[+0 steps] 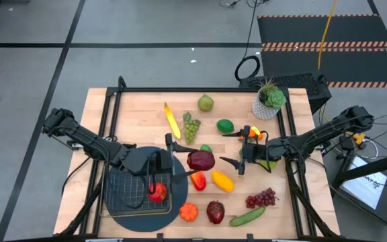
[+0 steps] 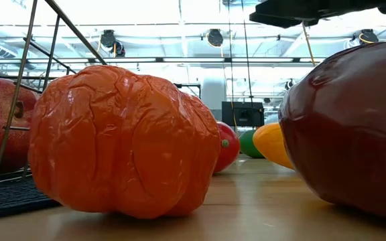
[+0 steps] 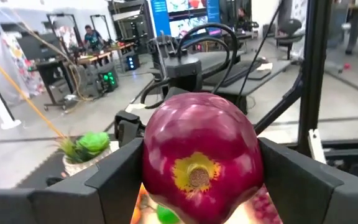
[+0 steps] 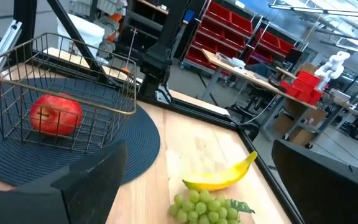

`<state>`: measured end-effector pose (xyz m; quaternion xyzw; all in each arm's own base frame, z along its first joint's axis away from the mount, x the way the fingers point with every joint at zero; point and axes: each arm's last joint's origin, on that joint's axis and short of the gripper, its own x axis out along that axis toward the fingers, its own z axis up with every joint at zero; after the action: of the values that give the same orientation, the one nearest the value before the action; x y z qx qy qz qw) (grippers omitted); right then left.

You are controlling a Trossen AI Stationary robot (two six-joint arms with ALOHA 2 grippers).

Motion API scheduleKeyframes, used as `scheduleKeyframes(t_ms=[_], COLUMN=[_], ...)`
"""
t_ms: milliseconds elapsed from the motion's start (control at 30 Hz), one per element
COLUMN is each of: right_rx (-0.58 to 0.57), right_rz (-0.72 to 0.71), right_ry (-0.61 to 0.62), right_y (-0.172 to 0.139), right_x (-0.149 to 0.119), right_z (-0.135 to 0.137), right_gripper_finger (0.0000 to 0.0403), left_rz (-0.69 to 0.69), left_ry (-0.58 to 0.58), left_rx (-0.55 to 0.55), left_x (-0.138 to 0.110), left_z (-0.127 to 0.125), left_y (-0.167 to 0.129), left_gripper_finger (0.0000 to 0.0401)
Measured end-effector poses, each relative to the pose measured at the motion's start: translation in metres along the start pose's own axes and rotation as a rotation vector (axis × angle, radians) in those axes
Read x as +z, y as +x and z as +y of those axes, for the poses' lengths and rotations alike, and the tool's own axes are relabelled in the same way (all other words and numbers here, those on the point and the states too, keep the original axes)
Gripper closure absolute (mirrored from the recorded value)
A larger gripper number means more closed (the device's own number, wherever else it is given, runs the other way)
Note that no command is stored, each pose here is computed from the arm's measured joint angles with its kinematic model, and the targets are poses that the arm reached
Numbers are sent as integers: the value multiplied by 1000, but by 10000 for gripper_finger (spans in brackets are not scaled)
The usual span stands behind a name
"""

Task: Build produce basket
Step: Put the top dark red apple into the gold wire basket

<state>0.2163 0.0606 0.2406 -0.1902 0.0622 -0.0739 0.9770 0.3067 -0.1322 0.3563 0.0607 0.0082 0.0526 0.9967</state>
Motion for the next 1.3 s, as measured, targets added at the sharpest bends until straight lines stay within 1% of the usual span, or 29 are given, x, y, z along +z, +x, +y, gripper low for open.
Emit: scheduleKeyframes(t_ms=[167, 233, 367, 433, 533, 667, 767, 967, 1067, 1167, 1300], right_rx=[0, 0, 0, 0, 3, 10, 11, 10, 9, 9, 2], right_rz=[0, 0, 0, 1, 7, 25, 30, 30, 30, 30, 31], right_ry=[-20, -20, -27, -34, -42, -52, -42, -31, -31, -32, -30], right_y=[0, 0, 0, 0, 0, 0, 0, 0, 0, 0, 1], right_x=[0, 0, 0, 0, -1, -3, -3, -3, -3, -3, -3], right_z=[0, 0, 0, 0, 0, 1, 1, 1, 1, 1, 0], right_gripper_finger=[7, 7, 7, 7, 7, 7, 7, 7, 7, 7, 7], left_rz=[6, 20, 66, 88, 160, 244, 344, 551, 665, 738, 776], left_ry=[-95, -84, 0, 18, 21, -48, -94, -252, -254, -250, -260], left_rx=[-2, -10, -30, -38, -52, -60, -55, 39, 95, 136, 123], left_x=[-1, -2, -4, -4, -5, 0, -2, -12, -22, -29, -33], left_z=[0, 0, -2, -1, 2, 11, 18, 36, 41, 43, 43], left_y=[0, 0, -5, -9, -19, -41, -59, -87, -95, -99, -98], left_gripper_finger=[107, 107, 107, 107, 107, 107, 107, 107, 107, 107, 107])
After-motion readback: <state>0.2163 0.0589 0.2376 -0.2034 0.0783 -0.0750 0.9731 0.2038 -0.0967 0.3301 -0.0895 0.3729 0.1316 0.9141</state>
